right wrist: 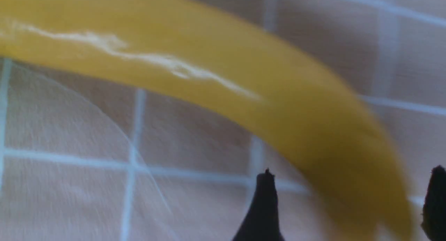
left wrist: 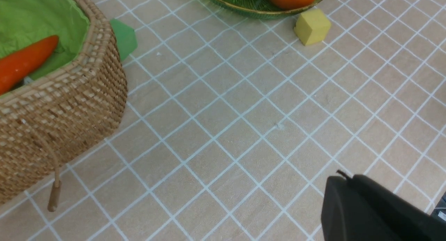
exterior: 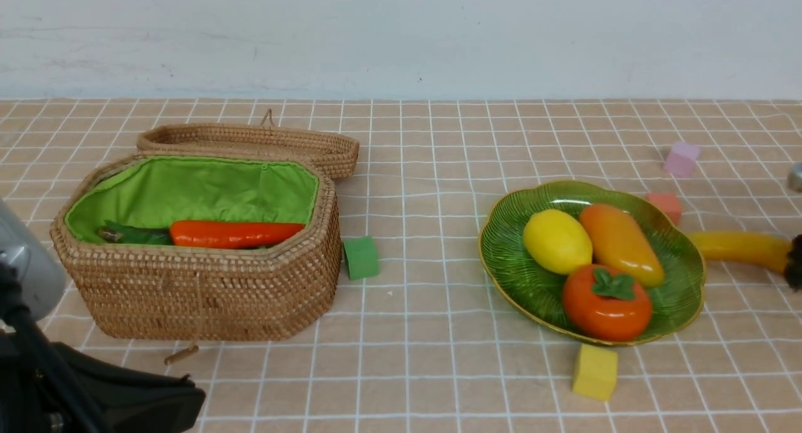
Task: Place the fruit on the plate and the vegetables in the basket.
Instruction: Use the right arm to grab a banana and put it into the right plate
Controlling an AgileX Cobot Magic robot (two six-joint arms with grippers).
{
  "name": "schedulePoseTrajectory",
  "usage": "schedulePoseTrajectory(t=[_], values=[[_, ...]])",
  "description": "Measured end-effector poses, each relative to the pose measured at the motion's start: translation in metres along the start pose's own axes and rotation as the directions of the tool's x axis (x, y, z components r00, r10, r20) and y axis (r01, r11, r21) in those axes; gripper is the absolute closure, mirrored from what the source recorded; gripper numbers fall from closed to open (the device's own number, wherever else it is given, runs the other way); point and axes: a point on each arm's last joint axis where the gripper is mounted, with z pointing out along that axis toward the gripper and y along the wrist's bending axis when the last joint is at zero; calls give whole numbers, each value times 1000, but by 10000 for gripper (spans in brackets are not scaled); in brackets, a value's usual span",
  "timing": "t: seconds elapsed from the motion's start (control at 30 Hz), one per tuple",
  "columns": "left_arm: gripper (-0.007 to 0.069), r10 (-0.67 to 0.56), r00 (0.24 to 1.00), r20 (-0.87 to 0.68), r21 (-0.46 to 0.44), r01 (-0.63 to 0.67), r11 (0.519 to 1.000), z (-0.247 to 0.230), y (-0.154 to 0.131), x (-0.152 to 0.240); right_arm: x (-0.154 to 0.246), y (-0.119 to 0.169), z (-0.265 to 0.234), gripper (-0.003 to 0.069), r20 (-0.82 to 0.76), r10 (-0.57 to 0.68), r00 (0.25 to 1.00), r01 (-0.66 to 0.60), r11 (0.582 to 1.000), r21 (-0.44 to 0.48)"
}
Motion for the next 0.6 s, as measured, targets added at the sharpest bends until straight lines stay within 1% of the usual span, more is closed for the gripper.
schedulePoseTrajectory(t=[0.1, 0.2, 0.27, 0.3, 0.33, 0.4, 0.47, 0.53, 0.57, 0.6], values=[[625, 0, 1000, -2, 0, 0, 1000, 0, 0, 0, -4, -2, 8, 86, 15, 3, 1000, -3, 1000, -11], [625, 0, 1000, -1, 0, 0, 1000, 0, 0, 0, -5, -1, 10, 125, 21, 14, 1000, -14, 1000, -21], [625, 0, 1000, 1, 0, 0, 1000, 0, 0, 0, -5, -1, 10, 182, 24, 29, 999, -29, 999, -23], [625, 0, 1000, 3, 0, 0, 1000, 0, 0, 0, -5, -1, 10, 251, 24, 53, 998, -52, 998, -25], [625, 0, 1000, 3, 0, 0, 1000, 0, 0, 0, -6, 0, 10, 262, 26, 56, 998, -55, 998, -24], [625, 0, 1000, 5, 0, 0, 1000, 0, 0, 0, -7, -1, 5, 351, 32, 98, 995, -97, 995, -15], [625, 0, 1000, 5, 0, 0, 1000, 0, 0, 0, -9, -1, -7, 340, 39, 147, 988, -147, 989, -6], [625, 0, 1000, 5, 0, 0, 1000, 0, 0, 0, -16, -1, -32, 340, 73, 240, 968, -241, 971, -6], [625, 0, 1000, 5, 0, 0, 1000, 0, 0, 0, -17, 0, -38, 340, 81, 252, 964, -253, 968, -8], [625, 8, 1000, 6, -1, -8, 1000, 0, 0, -1, -23, 7, -62, 340, 103, 341, 934, -338, 940, -41]])
